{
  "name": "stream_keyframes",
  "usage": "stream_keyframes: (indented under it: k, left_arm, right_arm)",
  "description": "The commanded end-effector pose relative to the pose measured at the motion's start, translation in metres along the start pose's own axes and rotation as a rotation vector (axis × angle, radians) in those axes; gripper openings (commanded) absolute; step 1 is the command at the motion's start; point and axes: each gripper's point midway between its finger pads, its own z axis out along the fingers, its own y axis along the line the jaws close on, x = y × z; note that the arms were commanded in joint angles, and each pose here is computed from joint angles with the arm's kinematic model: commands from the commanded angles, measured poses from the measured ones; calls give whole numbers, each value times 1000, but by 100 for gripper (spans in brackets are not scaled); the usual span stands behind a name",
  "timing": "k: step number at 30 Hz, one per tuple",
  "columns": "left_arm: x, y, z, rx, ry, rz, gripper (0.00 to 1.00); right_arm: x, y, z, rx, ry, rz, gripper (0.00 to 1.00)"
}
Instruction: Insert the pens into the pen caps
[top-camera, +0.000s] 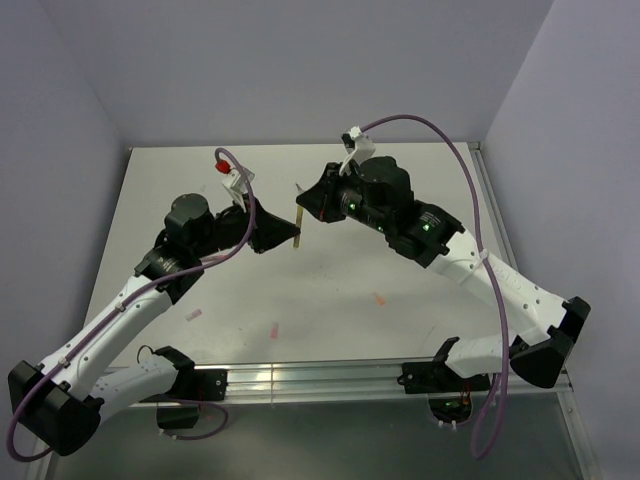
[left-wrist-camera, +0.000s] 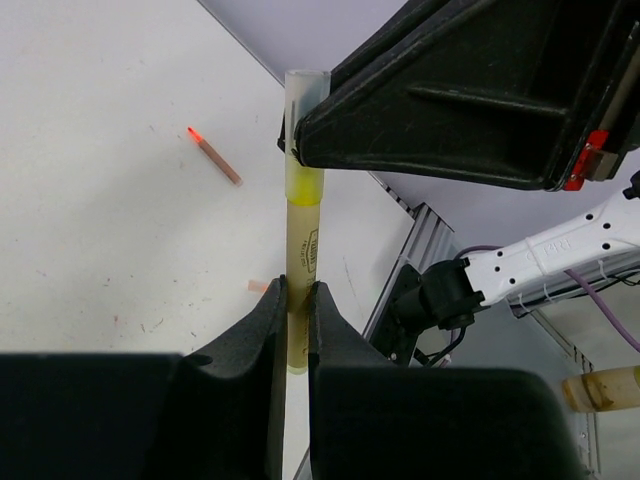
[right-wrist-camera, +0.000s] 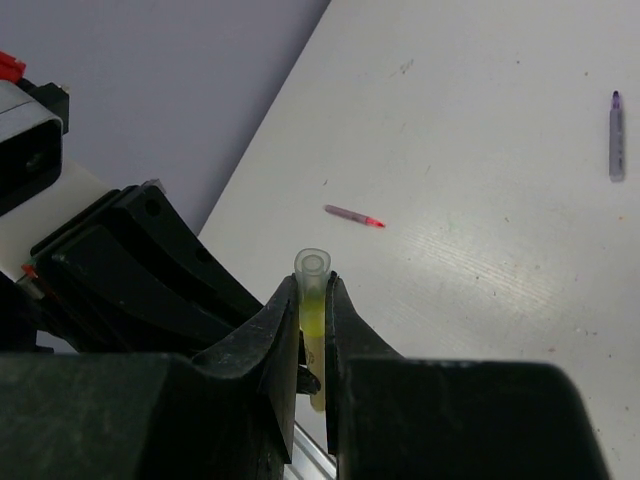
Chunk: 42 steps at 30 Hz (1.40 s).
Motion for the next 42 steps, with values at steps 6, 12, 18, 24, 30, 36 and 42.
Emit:
stream_keyframes:
  k: [6, 12, 18, 24, 30, 36, 42]
  left_arm:
    - [-52, -10, -4, 8, -173, 102, 9]
    - [-49, -5, 1, -5, -151, 84, 16]
    - [-46, -4, 3, -2, -138, 78, 22]
    - [-43, -2, 6, 1, -124, 71, 25]
    - [-38, 0, 9, 5, -103, 60, 26]
    - [-32, -6, 11, 38, -81, 58, 34]
    - [-24, -9, 14, 59, -48, 57, 36]
  right_arm:
    - [20, 6, -1, -34, 162, 138, 0]
    - [17, 8, 1, -67, 172, 181, 0]
    - [19, 5, 5, -76, 186, 210, 0]
    - [16, 4, 7, -75, 179, 227, 0]
    - [13, 2, 6, -67, 167, 239, 0]
    - [5, -6, 8, -47, 143, 240, 0]
    - [-9, -14, 6, -7, 96, 221, 0]
